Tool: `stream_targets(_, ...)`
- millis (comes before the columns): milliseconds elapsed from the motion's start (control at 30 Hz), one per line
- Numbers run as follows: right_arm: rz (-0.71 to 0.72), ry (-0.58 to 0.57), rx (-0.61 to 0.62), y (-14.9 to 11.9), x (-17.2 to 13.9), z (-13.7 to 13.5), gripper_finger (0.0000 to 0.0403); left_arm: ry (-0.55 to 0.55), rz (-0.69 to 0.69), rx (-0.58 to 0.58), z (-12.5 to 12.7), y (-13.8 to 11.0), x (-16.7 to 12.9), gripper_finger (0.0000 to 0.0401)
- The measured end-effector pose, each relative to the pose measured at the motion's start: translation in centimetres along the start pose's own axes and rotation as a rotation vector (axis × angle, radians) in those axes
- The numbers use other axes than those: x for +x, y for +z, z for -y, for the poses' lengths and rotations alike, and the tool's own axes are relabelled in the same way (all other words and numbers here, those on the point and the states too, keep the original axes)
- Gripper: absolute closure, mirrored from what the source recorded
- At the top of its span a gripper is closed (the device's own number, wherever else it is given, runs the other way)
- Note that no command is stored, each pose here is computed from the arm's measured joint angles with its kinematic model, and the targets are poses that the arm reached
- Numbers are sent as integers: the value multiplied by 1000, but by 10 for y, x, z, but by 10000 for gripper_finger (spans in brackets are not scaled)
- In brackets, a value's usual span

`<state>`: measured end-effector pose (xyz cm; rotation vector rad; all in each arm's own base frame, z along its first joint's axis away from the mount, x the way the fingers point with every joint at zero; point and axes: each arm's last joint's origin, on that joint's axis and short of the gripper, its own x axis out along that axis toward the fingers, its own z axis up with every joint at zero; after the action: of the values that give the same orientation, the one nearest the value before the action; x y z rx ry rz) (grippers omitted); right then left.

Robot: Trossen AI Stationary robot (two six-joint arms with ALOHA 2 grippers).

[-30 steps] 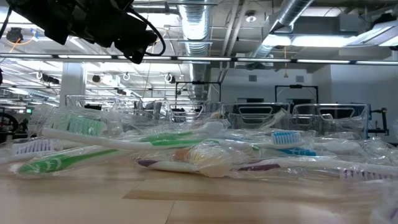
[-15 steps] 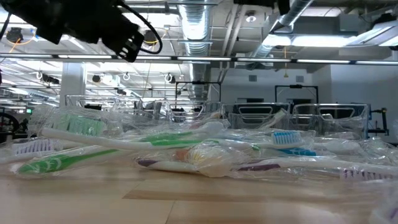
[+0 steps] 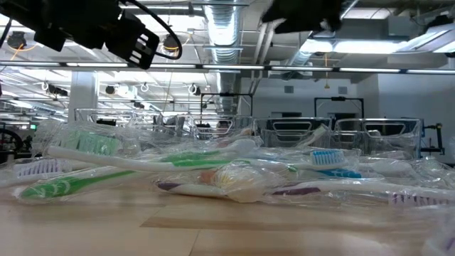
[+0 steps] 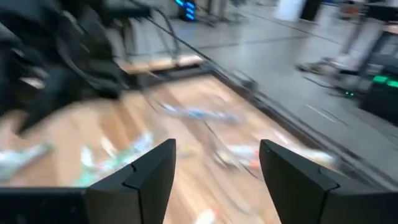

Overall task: Pick & Place Toothbrushes
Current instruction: Put the green toothbrush into the middle right transparent bin

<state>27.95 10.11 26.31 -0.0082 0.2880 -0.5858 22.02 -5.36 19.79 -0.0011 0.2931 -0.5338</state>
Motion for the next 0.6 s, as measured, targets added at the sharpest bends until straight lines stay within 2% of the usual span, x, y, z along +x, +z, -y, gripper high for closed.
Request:
stream_targets(100, -13, -105, 19, -6, -17, 8, 178, 18, 2, -1, -1, 0, 0, 275)
stream_targets(200, -8, -153, 51, -12, -36, 14, 178, 38, 6, 0, -1, 1, 0, 275)
stream_targets(400, 13, -129, 54, -28, -69, 11, 178, 58, 4, 8, 4, 1, 2, 267)
stream_targets(600, 55, -112, 81, -51, -84, 1, 178, 134, 21, 30, 12, 3, 5, 216)
